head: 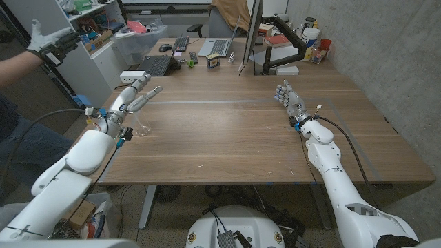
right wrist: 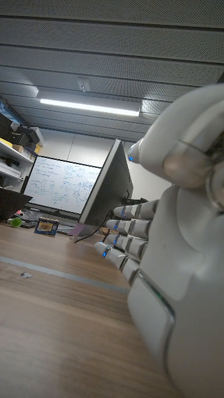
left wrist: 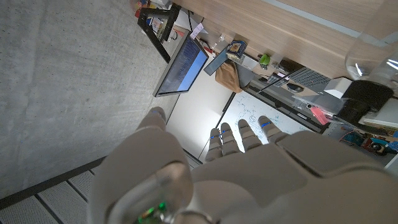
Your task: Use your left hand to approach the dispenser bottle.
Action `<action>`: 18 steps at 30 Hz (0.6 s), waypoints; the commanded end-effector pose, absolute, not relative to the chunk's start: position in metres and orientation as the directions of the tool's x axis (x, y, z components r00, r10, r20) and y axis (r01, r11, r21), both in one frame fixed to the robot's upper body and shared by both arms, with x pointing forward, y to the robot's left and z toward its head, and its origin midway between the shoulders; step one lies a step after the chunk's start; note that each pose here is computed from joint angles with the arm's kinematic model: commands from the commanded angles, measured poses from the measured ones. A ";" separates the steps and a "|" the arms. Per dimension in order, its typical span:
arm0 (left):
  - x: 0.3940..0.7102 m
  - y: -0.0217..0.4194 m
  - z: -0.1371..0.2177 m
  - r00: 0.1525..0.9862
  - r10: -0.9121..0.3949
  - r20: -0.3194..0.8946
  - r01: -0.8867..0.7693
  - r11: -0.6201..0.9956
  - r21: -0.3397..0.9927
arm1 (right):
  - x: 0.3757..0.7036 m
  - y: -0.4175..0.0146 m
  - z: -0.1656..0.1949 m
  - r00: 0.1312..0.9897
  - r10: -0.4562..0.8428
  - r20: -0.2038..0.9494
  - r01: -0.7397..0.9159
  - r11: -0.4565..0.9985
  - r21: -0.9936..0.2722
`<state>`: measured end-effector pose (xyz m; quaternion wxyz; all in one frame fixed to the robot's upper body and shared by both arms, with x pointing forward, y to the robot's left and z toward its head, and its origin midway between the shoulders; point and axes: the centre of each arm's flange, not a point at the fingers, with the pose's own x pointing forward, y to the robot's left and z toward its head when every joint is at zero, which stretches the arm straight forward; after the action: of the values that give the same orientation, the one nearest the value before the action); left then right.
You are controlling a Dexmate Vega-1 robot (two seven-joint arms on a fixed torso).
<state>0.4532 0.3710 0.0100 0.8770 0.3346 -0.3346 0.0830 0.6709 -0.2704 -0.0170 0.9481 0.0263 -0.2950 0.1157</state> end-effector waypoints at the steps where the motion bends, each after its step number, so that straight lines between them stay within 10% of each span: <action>1: 0.444 0.378 0.019 0.771 -0.050 0.635 -0.419 0.712 0.564 | 0.673 -0.271 -0.018 0.802 0.203 0.562 -0.234 0.972 -0.017; 18: 0.432 0.393 0.030 0.787 -0.005 0.617 -0.481 0.621 0.619 | 0.676 -0.270 -0.020 0.809 0.202 0.552 -0.231 0.973 -0.016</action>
<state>0.4377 0.3828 0.0240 0.8623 0.3803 -0.3134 0.1163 0.6742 -0.2697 -0.0184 0.9493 0.0260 -0.2912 0.1156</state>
